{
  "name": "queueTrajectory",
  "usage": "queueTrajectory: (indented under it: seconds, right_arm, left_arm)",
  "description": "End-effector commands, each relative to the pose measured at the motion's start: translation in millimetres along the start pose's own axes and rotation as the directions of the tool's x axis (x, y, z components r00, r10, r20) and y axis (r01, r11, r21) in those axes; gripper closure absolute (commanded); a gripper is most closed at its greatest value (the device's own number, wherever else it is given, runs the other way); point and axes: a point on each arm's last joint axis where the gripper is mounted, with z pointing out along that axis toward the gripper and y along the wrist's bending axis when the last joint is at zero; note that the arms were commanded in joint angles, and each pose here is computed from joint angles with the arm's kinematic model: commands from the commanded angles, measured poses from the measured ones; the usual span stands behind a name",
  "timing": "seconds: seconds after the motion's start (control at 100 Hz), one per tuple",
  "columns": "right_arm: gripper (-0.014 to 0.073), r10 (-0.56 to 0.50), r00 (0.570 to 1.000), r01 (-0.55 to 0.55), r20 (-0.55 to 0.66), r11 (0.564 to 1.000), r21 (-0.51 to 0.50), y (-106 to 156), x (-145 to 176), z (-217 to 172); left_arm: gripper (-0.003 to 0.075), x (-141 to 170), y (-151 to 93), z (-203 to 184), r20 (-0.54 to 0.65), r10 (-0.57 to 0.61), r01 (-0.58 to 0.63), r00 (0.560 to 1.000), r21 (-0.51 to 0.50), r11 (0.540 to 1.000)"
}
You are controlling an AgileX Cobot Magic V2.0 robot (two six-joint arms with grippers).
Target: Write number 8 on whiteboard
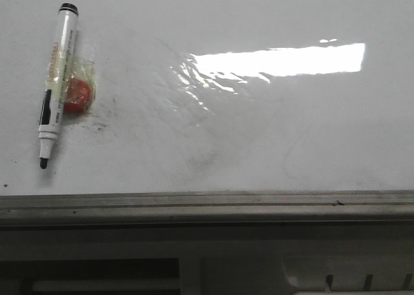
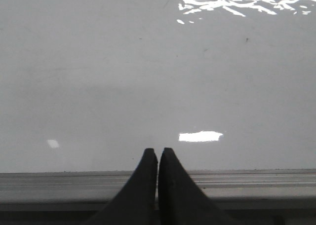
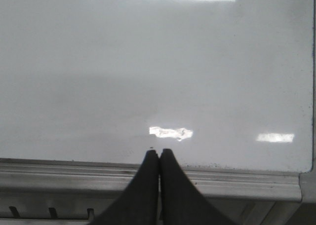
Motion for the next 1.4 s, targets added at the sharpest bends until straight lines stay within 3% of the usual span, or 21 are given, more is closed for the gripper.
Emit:
queueTrajectory:
  seconds: [0.0, 0.62, 0.73, 1.0, 1.15, 1.39]
  right_arm:
    - [0.0658, -0.004, 1.000, 0.004, 0.026, 1.000, 0.009, 0.0, 1.6, -0.1]
    - [0.0658, -0.004, 1.000, 0.004, 0.026, 1.000, 0.009, 0.0, 1.6, -0.1]
    - [0.0658, -0.004, 1.000, 0.004, 0.026, 1.000, 0.009, 0.0, 1.6, -0.1]
    - [0.0658, -0.004, 1.000, 0.004, 0.026, 1.000, 0.009, 0.0, 1.6, -0.1]
    - [0.0658, -0.015, 0.999, 0.015, 0.028, 1.000, 0.013, -0.3, 1.5, -0.1]
    - [0.0658, -0.016, 0.997, 0.015, 0.079, 1.000, 0.015, -0.4, -3.1, -0.4]
  left_arm:
    - [0.0741, 3.4, -0.5, 0.9, 0.061, -0.013, 0.012, 0.998, 0.008, 1.000]
    - [0.0741, 3.5, -0.5, 1.0, 0.059, -0.013, 0.012, 0.998, 0.008, 1.000]
    - [0.0741, 3.4, 0.9, 1.0, 0.059, 0.044, -0.043, 0.997, -0.011, 0.999]
    - [0.0741, 2.9, 1.0, 1.0, 0.065, 0.048, -0.047, 0.997, -0.013, 0.999]
    - [0.0741, -4.2, 3.0, 0.2, 0.135, 0.182, -0.176, 0.974, -0.056, 0.983]
    - [0.0741, -6.2, 2.6, -0.1, 0.157, 0.185, -0.178, 0.970, -0.057, 0.982]
